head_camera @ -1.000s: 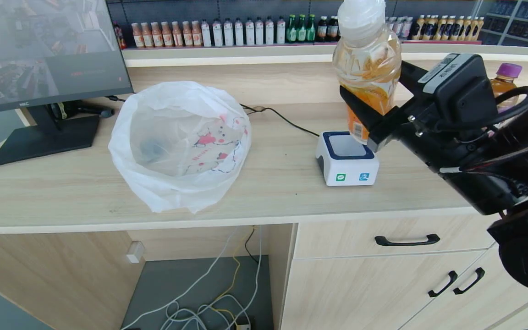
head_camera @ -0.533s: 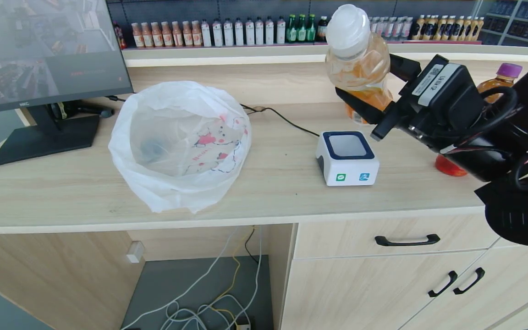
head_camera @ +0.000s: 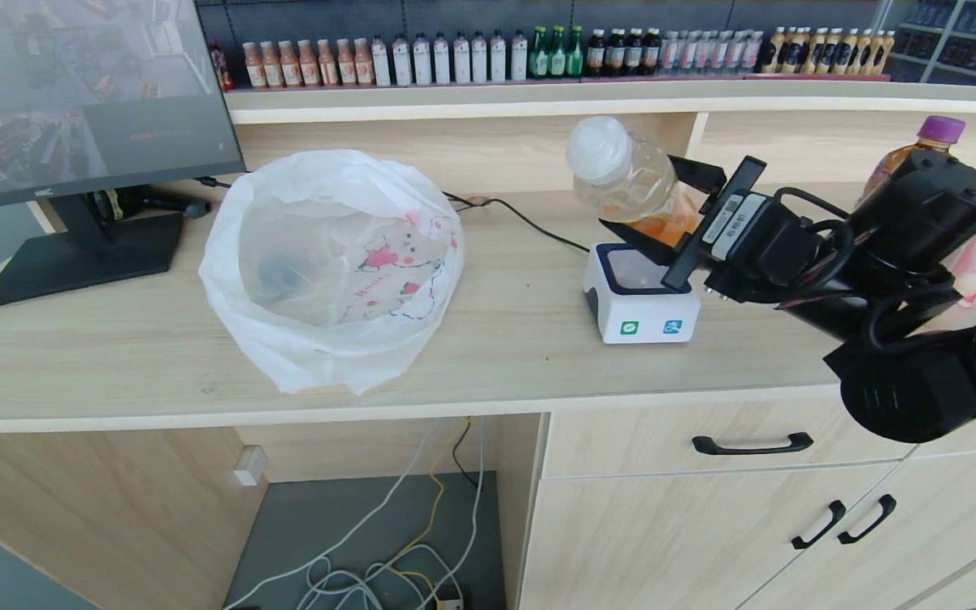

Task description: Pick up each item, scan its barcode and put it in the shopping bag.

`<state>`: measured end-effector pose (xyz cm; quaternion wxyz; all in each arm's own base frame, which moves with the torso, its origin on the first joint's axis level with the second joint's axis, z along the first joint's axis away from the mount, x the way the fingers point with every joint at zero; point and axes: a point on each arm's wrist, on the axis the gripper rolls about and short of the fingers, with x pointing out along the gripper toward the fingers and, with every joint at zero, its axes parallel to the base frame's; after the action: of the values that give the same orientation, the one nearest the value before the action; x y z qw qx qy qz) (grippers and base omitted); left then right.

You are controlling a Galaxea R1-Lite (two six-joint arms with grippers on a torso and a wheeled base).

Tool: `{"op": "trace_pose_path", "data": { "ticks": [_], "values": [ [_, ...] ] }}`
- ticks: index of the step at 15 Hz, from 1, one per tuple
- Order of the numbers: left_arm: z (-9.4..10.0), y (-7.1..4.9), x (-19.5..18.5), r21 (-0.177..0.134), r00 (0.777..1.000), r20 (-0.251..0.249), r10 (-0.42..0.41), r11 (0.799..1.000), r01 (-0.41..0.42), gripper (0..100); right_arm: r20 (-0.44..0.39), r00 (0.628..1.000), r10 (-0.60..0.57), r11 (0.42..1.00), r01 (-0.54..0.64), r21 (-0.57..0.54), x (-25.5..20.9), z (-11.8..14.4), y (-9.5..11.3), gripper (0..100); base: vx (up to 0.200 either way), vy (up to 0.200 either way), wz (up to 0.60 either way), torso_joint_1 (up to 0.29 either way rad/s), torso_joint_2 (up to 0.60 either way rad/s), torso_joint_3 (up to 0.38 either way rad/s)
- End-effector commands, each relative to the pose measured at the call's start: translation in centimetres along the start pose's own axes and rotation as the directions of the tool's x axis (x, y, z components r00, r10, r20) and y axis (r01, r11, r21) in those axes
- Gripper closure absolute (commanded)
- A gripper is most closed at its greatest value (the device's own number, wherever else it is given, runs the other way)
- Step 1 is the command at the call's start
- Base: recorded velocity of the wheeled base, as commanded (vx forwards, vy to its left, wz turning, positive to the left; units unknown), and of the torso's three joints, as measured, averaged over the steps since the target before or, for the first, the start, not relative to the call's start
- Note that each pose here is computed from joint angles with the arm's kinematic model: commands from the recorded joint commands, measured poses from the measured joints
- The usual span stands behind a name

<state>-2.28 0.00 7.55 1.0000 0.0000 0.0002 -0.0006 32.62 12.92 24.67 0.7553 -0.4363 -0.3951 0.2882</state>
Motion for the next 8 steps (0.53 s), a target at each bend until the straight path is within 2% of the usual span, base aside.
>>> {"op": "trace_pose_path", "data": {
  "ticks": [1,8],
  "values": [
    [0.00,0.00,0.00,0.000,1.000,0.000,0.000,1.000,0.000,0,-0.009,1.000,0.014,1.000,-0.014,0.006,-0.05,-0.68,0.49,100,0.000,0.000,0.00,0.000,0.00,0.000],
    [0.00,0.00,0.00,0.000,1.000,0.000,0.000,1.000,0.000,0,-0.013,1.000,0.013,1.000,-0.013,-0.007,-0.17,-0.90,0.38,100,0.000,0.000,0.00,0.000,0.00,0.000]
  ]
}}
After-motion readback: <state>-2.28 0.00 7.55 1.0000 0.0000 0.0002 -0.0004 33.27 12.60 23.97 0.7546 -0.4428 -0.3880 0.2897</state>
